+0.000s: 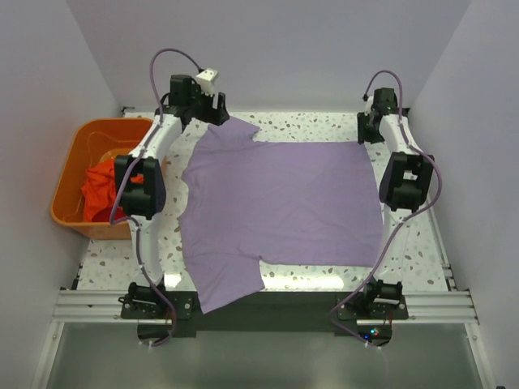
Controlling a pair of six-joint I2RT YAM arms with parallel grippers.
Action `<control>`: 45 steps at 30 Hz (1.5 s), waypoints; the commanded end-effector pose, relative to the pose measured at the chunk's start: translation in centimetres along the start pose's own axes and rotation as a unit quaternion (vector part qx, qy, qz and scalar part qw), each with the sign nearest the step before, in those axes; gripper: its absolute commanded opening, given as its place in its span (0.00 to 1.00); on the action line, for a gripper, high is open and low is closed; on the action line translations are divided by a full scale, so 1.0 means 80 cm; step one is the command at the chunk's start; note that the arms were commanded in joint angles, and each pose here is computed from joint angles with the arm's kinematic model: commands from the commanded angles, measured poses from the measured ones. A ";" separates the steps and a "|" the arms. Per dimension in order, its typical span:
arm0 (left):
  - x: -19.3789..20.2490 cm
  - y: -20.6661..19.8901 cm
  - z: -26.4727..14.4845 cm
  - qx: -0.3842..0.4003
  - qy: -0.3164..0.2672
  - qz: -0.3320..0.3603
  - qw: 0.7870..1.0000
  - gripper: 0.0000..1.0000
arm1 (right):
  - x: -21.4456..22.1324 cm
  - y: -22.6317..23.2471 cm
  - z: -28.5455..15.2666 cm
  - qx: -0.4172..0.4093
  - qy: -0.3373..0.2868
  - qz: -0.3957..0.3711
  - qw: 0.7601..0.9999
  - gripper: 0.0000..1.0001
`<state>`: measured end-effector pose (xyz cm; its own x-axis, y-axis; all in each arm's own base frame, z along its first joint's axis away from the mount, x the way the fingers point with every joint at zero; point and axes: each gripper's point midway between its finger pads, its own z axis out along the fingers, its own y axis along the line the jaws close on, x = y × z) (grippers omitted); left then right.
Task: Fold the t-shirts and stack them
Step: Flatten the tshirt out
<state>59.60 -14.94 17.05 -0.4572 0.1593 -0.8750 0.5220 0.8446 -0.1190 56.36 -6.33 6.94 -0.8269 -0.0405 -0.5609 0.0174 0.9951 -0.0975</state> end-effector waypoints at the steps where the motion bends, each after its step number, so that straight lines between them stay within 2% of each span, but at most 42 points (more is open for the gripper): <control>1: -0.053 0.028 0.006 -0.027 -0.076 -0.014 0.997 0.80 | -0.053 -0.009 -0.002 0.028 -0.069 0.035 0.997 0.45; 11: -0.013 0.069 0.040 -0.052 -0.059 -0.033 0.996 0.82 | -0.045 -0.001 0.031 0.009 -0.065 0.034 0.997 0.46; 22: 0.009 0.072 0.061 -0.044 -0.052 -0.057 0.996 0.83 | -0.024 0.002 0.055 0.008 -0.038 0.021 0.999 0.50; 30: 0.029 0.077 0.077 -0.046 -0.042 -0.078 0.995 0.83 | -0.023 0.005 0.067 0.001 -0.026 0.014 1.000 0.48; 33: 0.032 0.082 0.081 -0.052 -0.038 -0.080 0.995 0.84 | -0.024 0.010 0.067 -0.014 -0.025 0.004 1.000 0.33; 38: 0.030 0.089 0.084 -0.064 -0.041 -0.080 0.994 0.84 | -0.024 0.016 0.066 -0.030 -0.025 -0.003 0.999 0.14; 39: 0.031 0.089 0.084 -0.064 -0.041 -0.081 0.994 0.84 | -0.024 0.016 0.067 -0.031 -0.024 -0.004 0.999 0.04; 40: 0.031 0.089 0.085 -0.064 -0.041 -0.081 0.994 0.85 | -0.022 0.016 0.068 -0.031 -0.022 -0.004 0.999 0.00; 45: 0.036 0.103 0.088 -0.088 -0.039 -0.076 0.992 0.85 | -0.025 0.017 0.054 -0.035 -0.024 -0.006 0.999 0.00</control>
<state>65.78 -12.36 8.39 -0.5260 0.0049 -0.8505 0.3450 0.9153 -0.2081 60.44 -5.76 2.92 -0.8085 -0.0421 -0.5869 -0.0089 0.9982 -0.0593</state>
